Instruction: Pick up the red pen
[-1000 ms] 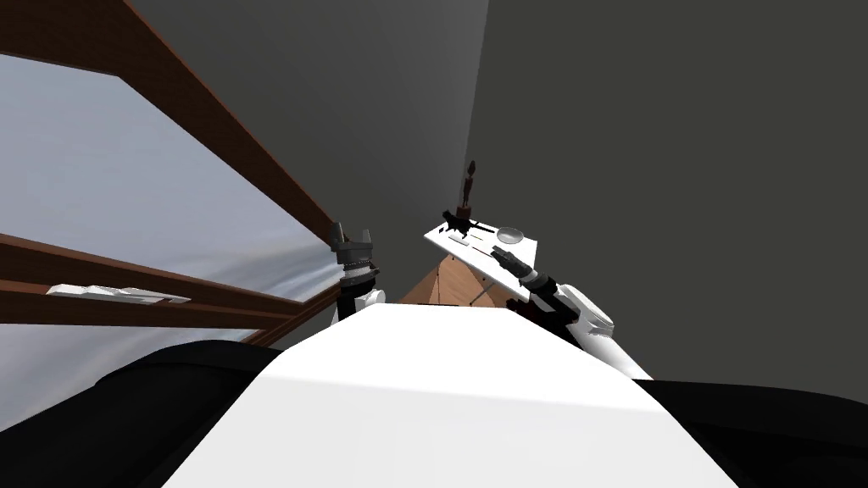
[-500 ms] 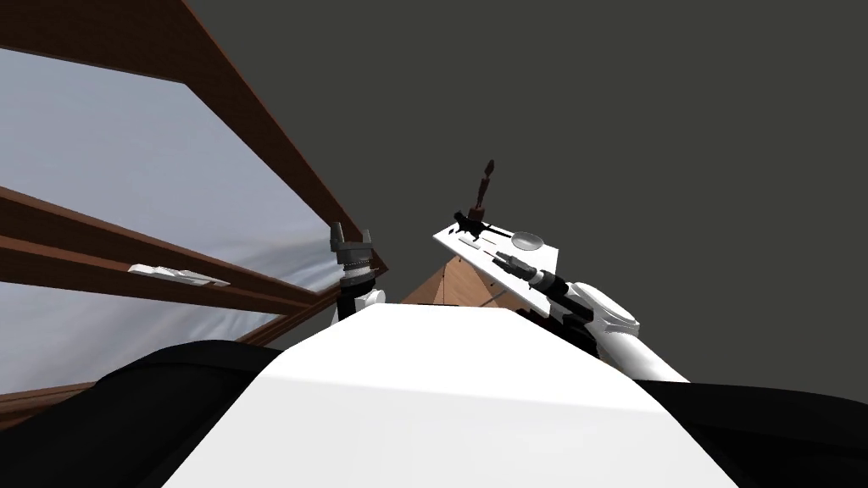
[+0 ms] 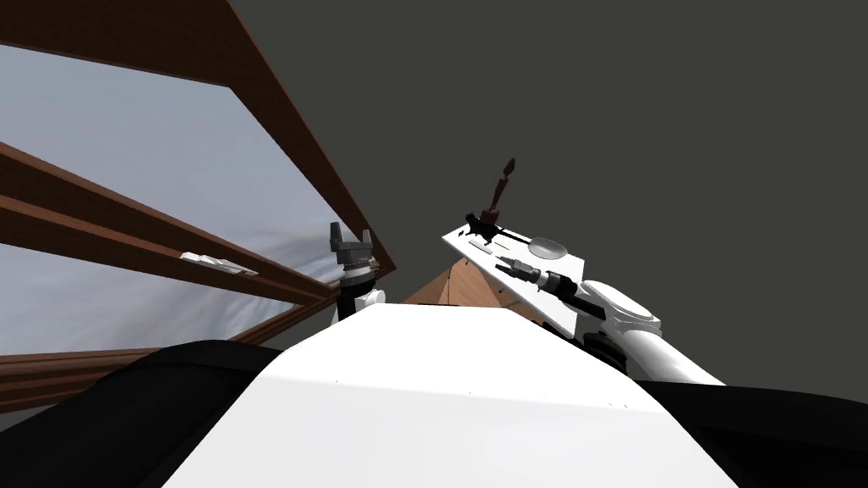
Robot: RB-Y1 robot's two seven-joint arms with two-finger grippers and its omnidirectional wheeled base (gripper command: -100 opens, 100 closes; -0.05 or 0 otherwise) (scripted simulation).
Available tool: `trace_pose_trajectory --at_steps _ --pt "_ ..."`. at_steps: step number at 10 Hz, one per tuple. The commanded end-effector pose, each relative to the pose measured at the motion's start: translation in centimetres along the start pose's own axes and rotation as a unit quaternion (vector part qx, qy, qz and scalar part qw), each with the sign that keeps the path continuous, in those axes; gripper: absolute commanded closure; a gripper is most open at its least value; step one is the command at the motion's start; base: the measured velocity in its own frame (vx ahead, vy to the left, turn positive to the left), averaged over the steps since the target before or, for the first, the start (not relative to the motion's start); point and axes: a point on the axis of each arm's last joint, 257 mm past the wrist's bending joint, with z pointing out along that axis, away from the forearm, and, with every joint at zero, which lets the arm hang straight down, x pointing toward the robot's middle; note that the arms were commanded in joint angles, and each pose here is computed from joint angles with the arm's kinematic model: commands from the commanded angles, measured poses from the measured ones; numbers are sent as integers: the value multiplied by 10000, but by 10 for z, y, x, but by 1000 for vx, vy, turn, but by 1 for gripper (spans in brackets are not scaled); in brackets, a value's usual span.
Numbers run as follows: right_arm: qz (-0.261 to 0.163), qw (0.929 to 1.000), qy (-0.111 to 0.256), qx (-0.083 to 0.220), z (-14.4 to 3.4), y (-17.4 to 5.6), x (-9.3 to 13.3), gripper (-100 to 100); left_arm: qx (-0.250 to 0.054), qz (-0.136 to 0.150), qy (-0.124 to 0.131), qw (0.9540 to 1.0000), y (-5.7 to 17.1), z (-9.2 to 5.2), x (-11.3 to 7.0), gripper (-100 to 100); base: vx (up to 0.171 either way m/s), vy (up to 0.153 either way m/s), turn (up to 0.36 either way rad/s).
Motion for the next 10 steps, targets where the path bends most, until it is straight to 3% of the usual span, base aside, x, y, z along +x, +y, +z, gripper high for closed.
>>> trace_pose_trajectory --at_steps 1,2,3,4,6,7,8,9,10 --pt "30 9999 84 80 -6 -10 7 -100 0 0 0 10000 0 0 0 0 16 18 -20" --pt "-85 9986 492 167 -17 -22 20 -100 0 0 0 10000 0 0 0 0 31 50 211" --pt "-32 9984 510 241 -21 -27 23 -100 0 -1 0 10000 0 0 0 0 41 40 153" --pt "-156 9956 885 282 -32 -34 32 -100 0 0 0 10000 0 0 0 0 53 45 248" --pt "-70 9947 934 414 -40 -43 39 -100 0 0 0 10000 0 0 0 0 39 30 49" --pt "-152 9896 1334 507 -55 -54 51 -100 0 1 0 10000 0 0 0 0 29 54 223" --pt "-84 9889 1354 598 -61 -59 55 -100 0 0 0 10000 0 0 0 0 34 38 144" --pt "-95 9816 1751 759 -81 -72 68 -100 0 0 0 10000 0 0 0 0 58 43 237" --pt "-75 9810 1768 792 -84 -74 70 -100 0 0 0 10000 0 0 0 0 62 33 112"
